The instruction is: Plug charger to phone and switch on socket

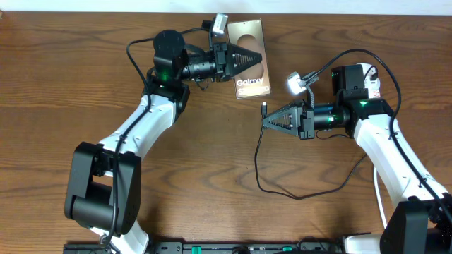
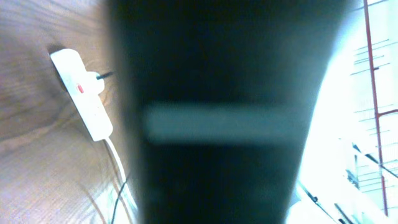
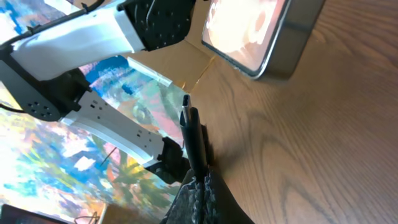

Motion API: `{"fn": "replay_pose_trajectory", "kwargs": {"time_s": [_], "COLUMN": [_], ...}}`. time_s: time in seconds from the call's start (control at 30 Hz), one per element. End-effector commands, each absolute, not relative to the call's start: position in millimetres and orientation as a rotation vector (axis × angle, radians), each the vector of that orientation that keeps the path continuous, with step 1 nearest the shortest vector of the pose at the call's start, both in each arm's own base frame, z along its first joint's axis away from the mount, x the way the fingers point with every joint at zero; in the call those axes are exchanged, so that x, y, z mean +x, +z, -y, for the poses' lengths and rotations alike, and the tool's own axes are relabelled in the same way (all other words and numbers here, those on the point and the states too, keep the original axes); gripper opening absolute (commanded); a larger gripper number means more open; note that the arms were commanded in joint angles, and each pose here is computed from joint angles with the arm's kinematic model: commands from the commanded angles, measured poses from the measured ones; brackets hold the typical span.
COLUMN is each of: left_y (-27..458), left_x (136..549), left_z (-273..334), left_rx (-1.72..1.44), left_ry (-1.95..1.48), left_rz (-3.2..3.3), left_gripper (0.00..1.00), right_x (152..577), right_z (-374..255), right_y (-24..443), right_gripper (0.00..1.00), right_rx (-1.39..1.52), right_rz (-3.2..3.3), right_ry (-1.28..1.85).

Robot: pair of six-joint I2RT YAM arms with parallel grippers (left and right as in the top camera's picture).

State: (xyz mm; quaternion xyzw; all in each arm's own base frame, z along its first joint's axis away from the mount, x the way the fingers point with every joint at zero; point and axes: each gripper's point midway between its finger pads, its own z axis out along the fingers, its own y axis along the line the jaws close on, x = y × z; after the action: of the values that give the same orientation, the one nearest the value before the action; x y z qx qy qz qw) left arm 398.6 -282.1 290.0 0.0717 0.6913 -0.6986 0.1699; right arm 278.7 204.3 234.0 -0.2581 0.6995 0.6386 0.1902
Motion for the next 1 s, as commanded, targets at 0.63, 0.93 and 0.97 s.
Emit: {"fn": "replay_pose_trajectory", "kwargs": {"time_s": [0.63,0.93,0.97], "left_y": [327,327,328], "left_x": [376,378,379], "left_z": [301,301,301], "left_rx": [0.359,0.340,0.325], "left_ry": [-2.013,-2.010,-2.012], "left_rz": [-1.858,-1.856,-1.857], "left_gripper": [0.07,0.07,0.07], "right_x": [275,274,274], "right_z": [-204,-204,-204], "right_y": [242,242,241], "right_gripper": [0.01,0.01,0.01], "right_rx": [-0.709,-0.705,-0.703], "right_rz": [-1.937,-1.940,-1.943], "right_ry": [1.856,1.860,1.861]}}
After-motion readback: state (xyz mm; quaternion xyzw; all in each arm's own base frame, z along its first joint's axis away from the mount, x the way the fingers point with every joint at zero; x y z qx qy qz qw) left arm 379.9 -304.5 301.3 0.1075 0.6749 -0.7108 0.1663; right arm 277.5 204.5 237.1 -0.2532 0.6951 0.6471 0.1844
